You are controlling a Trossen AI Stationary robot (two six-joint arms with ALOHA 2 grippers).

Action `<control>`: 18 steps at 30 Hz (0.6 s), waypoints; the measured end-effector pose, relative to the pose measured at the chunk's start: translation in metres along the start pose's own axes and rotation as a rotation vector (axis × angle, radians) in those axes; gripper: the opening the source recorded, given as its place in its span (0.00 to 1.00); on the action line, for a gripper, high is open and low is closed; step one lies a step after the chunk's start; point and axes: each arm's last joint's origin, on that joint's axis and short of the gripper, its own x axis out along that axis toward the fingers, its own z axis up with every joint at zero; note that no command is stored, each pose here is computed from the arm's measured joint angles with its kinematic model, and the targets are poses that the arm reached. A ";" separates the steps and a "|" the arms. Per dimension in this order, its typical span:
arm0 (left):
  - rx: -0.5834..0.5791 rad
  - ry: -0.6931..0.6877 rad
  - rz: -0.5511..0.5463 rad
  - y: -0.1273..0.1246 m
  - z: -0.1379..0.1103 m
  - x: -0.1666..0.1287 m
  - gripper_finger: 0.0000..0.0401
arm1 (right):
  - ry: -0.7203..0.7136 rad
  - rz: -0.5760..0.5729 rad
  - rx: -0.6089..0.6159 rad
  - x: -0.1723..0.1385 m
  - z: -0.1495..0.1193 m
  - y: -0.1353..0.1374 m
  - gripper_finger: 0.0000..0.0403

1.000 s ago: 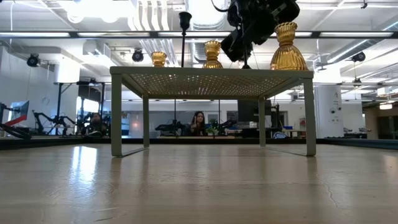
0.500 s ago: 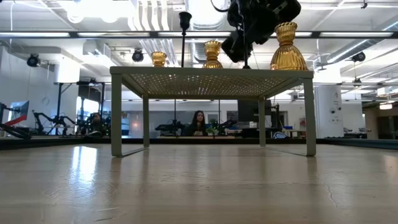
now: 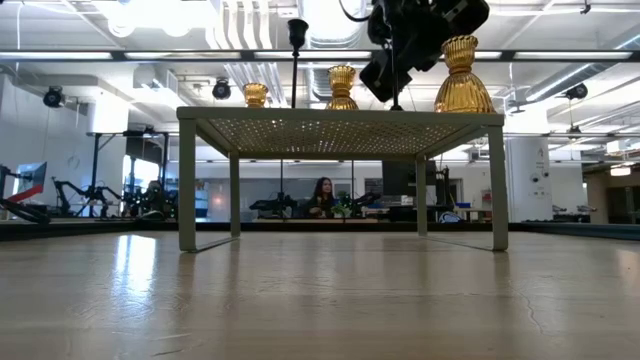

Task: Pick & Place candle stick holders
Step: Put the black candle holder on the shelf

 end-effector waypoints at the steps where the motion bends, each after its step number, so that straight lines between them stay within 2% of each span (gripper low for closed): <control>1: 0.000 0.000 0.000 0.000 0.000 0.000 0.37 | 0.000 0.000 -0.003 0.000 0.000 0.000 0.41; 10: 0.001 0.000 0.000 0.000 0.000 0.000 0.37 | 0.000 -0.016 0.007 -0.010 -0.004 0.000 0.41; 18: 0.001 0.001 0.000 0.000 0.000 0.000 0.37 | -0.015 -0.075 0.042 -0.035 -0.011 0.001 0.40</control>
